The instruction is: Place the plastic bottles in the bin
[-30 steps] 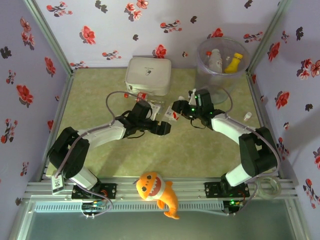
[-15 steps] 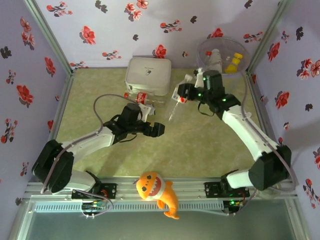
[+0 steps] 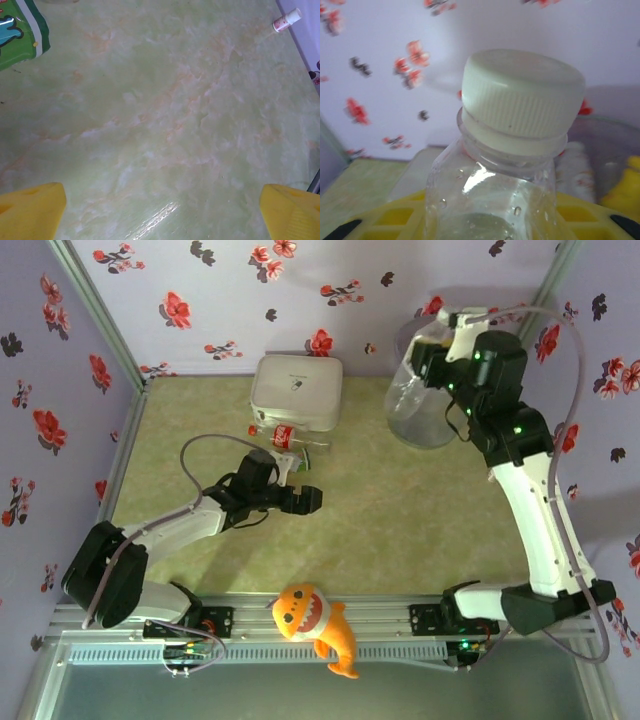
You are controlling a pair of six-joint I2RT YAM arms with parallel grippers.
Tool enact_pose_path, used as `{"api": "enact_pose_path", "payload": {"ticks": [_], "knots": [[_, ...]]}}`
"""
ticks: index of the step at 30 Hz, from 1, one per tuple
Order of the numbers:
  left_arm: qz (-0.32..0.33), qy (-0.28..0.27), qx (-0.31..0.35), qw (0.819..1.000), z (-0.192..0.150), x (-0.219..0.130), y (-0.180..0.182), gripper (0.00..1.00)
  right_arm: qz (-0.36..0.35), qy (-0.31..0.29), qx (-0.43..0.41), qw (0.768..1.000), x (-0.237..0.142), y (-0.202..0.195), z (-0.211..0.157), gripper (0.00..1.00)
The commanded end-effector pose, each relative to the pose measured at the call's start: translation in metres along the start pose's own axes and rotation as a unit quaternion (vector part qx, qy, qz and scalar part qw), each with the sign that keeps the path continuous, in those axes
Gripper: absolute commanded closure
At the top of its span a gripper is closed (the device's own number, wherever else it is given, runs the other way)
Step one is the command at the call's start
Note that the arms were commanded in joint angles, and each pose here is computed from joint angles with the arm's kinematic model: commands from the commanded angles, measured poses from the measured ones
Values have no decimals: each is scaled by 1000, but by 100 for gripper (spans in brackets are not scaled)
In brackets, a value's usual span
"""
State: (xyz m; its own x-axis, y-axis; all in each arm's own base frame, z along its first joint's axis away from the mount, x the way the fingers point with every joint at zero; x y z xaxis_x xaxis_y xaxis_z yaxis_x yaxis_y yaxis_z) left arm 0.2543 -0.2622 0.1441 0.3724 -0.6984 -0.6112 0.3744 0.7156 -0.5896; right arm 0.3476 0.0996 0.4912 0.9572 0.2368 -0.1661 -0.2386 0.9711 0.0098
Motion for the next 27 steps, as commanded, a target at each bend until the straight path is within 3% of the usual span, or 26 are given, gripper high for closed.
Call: {"api": "enact_pose_path", "payload": {"ticks": [1,7,13,17,27], "knots": [[-1,-23,-5,1000,5,-6,-1,0,-94,-32,-18,995,6,-41,21,56],[1,-33,-10,999,3,-14,1,0,-195,-49,-48,978,27,-88,38,57],[2,-37,-11,999,0,-19,1,0,-235,-23,-58,970,67,-122,31,58],[5,-39,-11,999,0,-23,1,0,-263,18,-64,963,96,-142,20,57],[10,-42,-13,999,-1,-25,3,0,-244,140,-69,957,147,-153,-42,57]]}}
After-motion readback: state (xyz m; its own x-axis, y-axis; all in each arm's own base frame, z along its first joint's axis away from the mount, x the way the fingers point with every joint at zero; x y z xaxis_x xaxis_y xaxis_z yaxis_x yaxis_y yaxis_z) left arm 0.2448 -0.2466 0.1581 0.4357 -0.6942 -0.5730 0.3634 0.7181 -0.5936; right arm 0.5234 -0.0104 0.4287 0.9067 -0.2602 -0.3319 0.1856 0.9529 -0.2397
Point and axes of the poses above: each hand's point on the last joint's axis, 136 mm out from that joint toward the fingers, its own x axis out along the fingers, its own y axis along the line the jaws close on, z = x × y, the point moved 3 cm from there along -x, back along the fingers, and after that the axes turned 7 degrees about -x, right-handed, at the moved point
